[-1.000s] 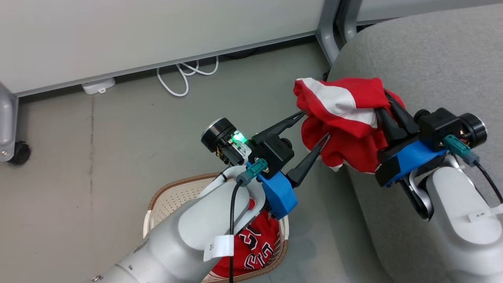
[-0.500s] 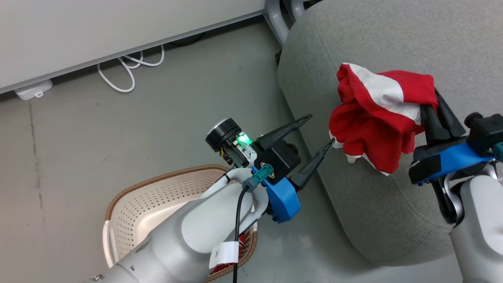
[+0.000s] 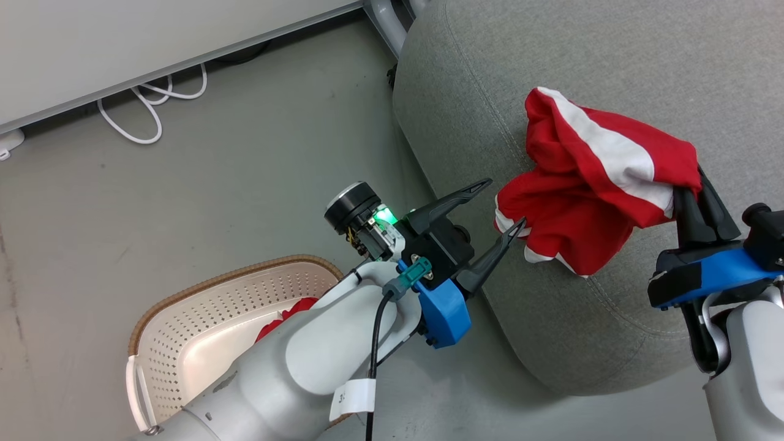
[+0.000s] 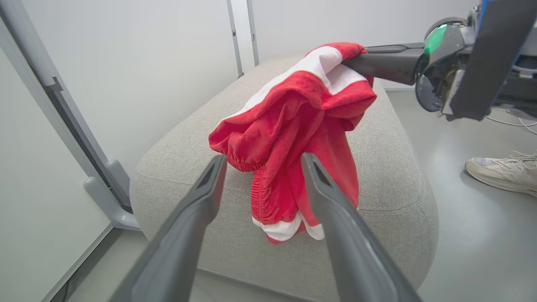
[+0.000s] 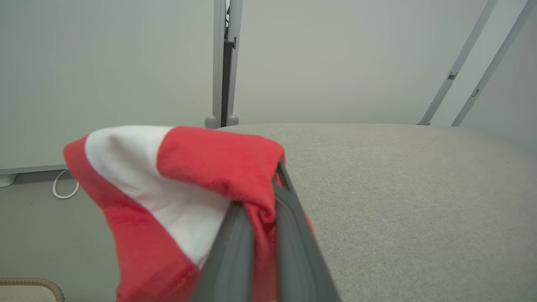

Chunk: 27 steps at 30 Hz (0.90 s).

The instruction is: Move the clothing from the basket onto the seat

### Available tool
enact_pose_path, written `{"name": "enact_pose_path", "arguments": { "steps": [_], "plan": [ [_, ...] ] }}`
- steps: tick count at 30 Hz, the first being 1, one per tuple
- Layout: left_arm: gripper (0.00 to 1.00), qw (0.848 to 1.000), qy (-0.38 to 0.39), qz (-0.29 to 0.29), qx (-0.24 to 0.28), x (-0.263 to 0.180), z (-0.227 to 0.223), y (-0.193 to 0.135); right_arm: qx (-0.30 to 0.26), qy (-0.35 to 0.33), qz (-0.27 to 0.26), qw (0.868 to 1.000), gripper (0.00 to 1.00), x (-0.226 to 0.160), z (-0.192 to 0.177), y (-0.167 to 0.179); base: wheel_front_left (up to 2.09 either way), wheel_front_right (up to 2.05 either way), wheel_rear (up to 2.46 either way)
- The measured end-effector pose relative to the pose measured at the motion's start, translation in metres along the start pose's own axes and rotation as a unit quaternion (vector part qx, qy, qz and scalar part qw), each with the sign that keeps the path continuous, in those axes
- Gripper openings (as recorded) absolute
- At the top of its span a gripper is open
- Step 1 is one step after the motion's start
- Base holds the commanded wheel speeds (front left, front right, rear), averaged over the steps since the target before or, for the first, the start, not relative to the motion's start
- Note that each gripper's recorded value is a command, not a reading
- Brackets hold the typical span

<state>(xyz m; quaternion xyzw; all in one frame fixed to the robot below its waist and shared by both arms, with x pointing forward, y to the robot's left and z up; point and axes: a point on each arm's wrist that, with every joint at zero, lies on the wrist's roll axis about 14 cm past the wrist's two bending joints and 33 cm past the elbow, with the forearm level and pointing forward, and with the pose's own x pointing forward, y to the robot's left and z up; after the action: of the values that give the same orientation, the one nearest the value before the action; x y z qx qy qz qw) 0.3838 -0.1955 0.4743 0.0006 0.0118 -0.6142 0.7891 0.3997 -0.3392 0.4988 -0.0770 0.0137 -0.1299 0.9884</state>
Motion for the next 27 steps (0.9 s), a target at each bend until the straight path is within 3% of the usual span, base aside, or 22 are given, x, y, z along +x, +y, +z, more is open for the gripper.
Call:
{"name": "enact_pose_path", "arguments": {
  "steps": [11,19,27],
  "plan": [
    [1.0,1.0,-0.018,0.008,0.006,0.002,0.007,0.014,-0.001,-0.014,-0.008,1.0,0.0,0.011,0.007,-0.002,0.0,0.0,0.0],
    [1.0,0.999,-0.031,0.017,0.01,0.007,-0.004,0.041,-0.01,-0.084,-0.03,0.996,0.0,0.059,0.051,-0.017,0.0,0.0,0.0],
    [1.0,0.999,-0.033,0.027,0.013,0.013,-0.038,0.081,-0.051,-0.164,-0.075,0.982,0.0,0.118,0.1,-0.055,0.0,0.0,0.0]
  ]
}}
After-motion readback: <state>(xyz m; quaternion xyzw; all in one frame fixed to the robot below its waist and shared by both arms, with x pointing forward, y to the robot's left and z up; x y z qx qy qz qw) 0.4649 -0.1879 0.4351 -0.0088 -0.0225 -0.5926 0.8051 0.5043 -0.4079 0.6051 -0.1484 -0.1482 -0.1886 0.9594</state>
